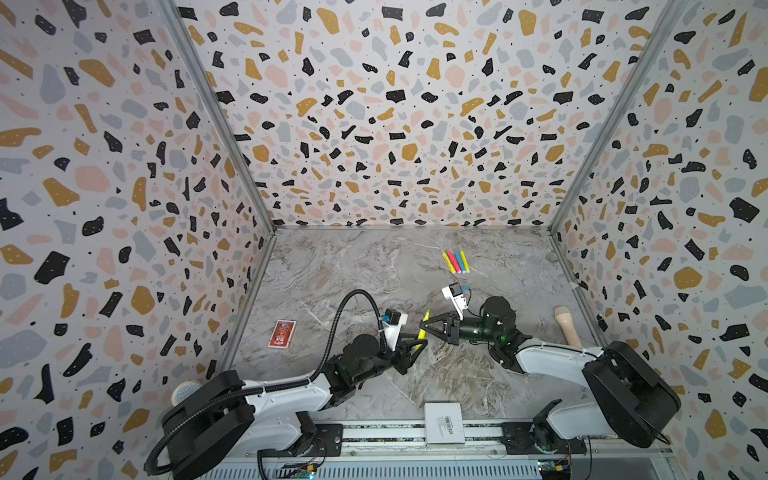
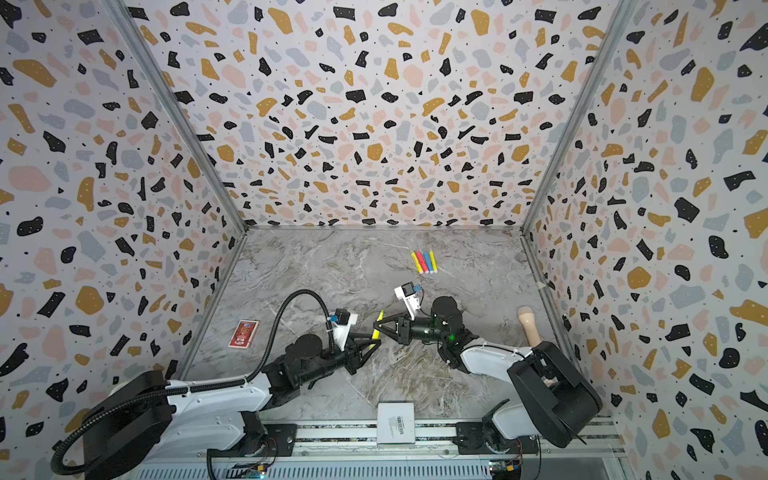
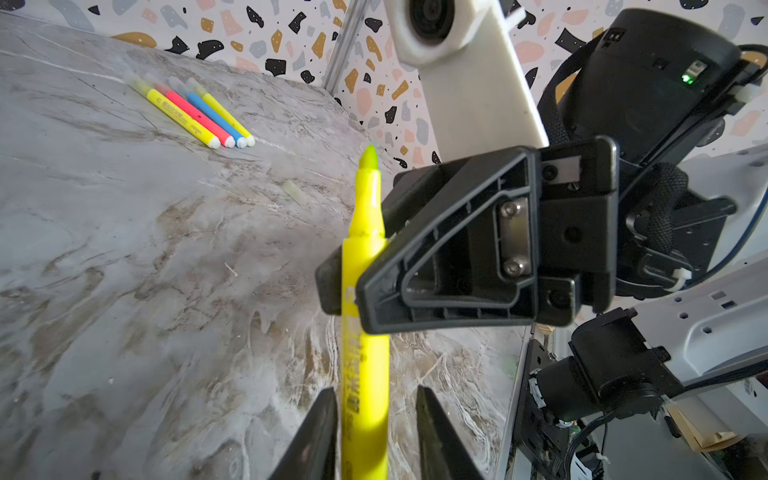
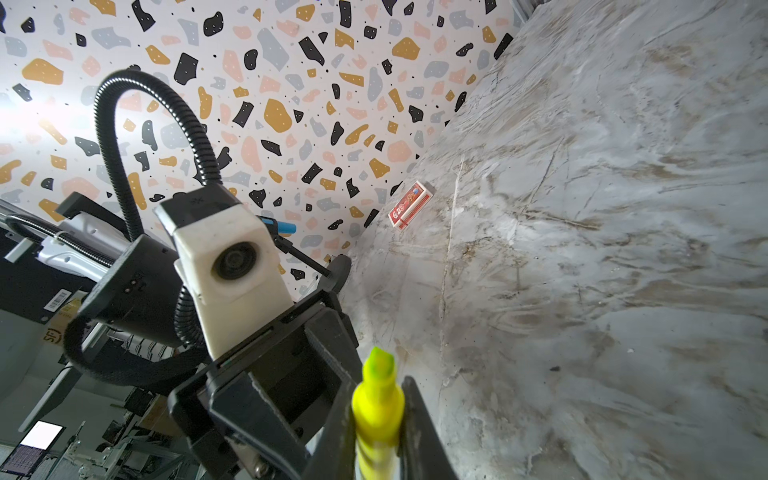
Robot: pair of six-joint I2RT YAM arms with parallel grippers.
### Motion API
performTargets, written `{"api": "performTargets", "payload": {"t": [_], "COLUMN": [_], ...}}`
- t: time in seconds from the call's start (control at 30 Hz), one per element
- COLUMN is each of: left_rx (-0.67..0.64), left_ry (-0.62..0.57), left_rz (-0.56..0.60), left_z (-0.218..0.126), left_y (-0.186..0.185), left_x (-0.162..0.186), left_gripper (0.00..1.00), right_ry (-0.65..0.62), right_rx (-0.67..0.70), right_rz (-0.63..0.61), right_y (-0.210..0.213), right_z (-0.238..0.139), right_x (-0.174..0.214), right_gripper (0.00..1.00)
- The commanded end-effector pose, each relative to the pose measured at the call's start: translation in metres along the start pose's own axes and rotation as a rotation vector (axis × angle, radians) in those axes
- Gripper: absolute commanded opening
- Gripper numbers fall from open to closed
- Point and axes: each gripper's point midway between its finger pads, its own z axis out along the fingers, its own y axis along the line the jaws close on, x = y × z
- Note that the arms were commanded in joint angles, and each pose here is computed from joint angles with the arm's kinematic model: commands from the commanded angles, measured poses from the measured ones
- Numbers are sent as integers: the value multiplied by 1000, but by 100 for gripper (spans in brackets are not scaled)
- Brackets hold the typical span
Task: Insert the pens into the pen caps
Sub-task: 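Bring the open right gripper around the tip of the left gripper's highlighter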
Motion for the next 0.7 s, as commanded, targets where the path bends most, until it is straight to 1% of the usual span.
{"api": "performTargets", "payload": {"t": [0.0, 0.1, 0.3, 0.4, 0.43, 0.53, 0.57, 0.6, 0.67], "left_rx": [39, 35, 18, 15, 11, -1, -8, -15, -30], "left_ry": [-52, -53, -41, -39, -41, -51, -52, -53, -54], "left_rz": [20, 19, 17, 16, 16, 25, 28, 32, 39], "left_z": [4, 5, 7, 7, 7, 5, 4, 3, 1], "left_y": [-13, -12, -7, -6, -6, -5, -4, -3, 0], "left_x": [-18, -19, -15, -13, -14, -17, -18, -18, -17], "left_gripper": [31, 27, 14, 6, 4, 1, 1, 0, 0], "right_ry": [-29, -22, -27, -25, -23, -24, -24, -24, -18], "right_rx": [-33, -35, -38, -43, -41, -4, 33, 68, 158], "right_rz": [-59, -57, -61, -64, -62, -64, -62, -67, -72], "right_y": [16, 16, 18, 20, 20, 15, 10, 5, -8], "right_z": [0, 1, 1, 1, 1, 0, -1, -2, -7], "right_x": [-12, -9, -11, -11, -11, -15, -17, -20, -27], "right_gripper": [4, 4, 4, 6, 9, 26, 33, 37, 50]}}
